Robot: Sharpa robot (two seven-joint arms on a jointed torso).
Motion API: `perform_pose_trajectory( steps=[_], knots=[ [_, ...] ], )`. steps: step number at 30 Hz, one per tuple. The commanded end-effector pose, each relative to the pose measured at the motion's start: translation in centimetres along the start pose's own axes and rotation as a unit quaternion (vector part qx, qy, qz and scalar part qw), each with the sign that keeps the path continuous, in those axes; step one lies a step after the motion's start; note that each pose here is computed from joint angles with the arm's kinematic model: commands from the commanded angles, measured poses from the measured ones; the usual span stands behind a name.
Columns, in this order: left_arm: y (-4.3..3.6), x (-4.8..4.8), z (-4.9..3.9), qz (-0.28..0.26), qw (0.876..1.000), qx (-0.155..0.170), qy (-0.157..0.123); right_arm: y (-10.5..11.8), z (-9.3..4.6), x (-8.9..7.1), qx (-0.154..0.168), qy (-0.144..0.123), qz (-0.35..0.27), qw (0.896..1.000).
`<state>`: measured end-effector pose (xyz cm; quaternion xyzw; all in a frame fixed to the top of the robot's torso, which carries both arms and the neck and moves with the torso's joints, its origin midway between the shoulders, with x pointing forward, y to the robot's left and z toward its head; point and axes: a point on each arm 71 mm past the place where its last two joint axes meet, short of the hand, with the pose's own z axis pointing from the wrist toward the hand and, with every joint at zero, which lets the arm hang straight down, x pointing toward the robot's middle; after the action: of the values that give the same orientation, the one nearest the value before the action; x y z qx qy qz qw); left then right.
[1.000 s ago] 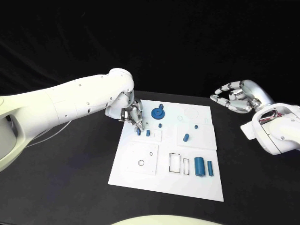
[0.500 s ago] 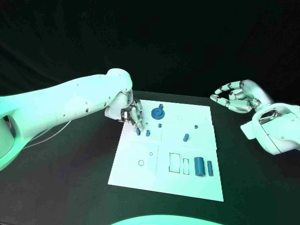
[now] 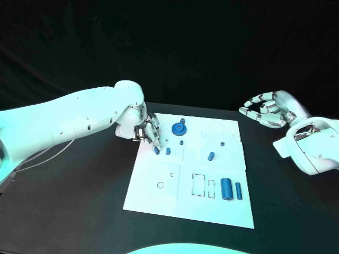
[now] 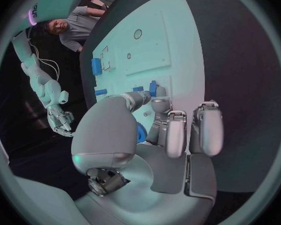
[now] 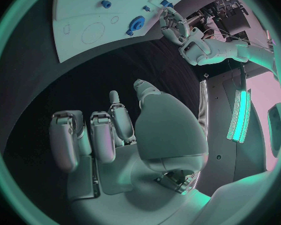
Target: Assemble the parts on the task board
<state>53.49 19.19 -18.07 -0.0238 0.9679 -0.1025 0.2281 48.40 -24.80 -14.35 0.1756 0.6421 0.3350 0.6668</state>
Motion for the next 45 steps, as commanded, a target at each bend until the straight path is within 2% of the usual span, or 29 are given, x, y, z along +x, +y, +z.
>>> perform_pose_trajectory(
  steps=[1,18,23,31,39,45],
  knots=[
    [-0.49,0.15,-0.53,-0.042,0.998,0.031,-0.028,0.0,0.0,0.0,-0.007,0.001,-0.005,1.0],
    [0.22,1.4,-2.92,-0.068,0.985,0.064,-0.145,-0.1,0.0,-0.1,-0.007,-0.002,-0.005,1.0],
    [0.88,2.42,-3.85,-0.063,0.972,0.09,-0.207,-0.2,-0.1,-0.2,-0.006,-0.003,-0.005,1.0],
    [1.64,4.19,-4.88,-0.047,0.952,0.129,-0.275,-0.3,-0.2,-0.3,-0.006,-0.004,-0.005,1.0],
    [1.89,5.77,-5.08,-0.021,0.93,0.165,-0.327,-0.3,-0.3,-0.3,-0.005,-0.004,-0.004,1.0],
    [2.01,6.62,-4.72,-0.001,0.922,0.177,-0.344,-0.5,-0.4,-0.3,-0.004,-0.003,-0.004,1.0]
  ],
)
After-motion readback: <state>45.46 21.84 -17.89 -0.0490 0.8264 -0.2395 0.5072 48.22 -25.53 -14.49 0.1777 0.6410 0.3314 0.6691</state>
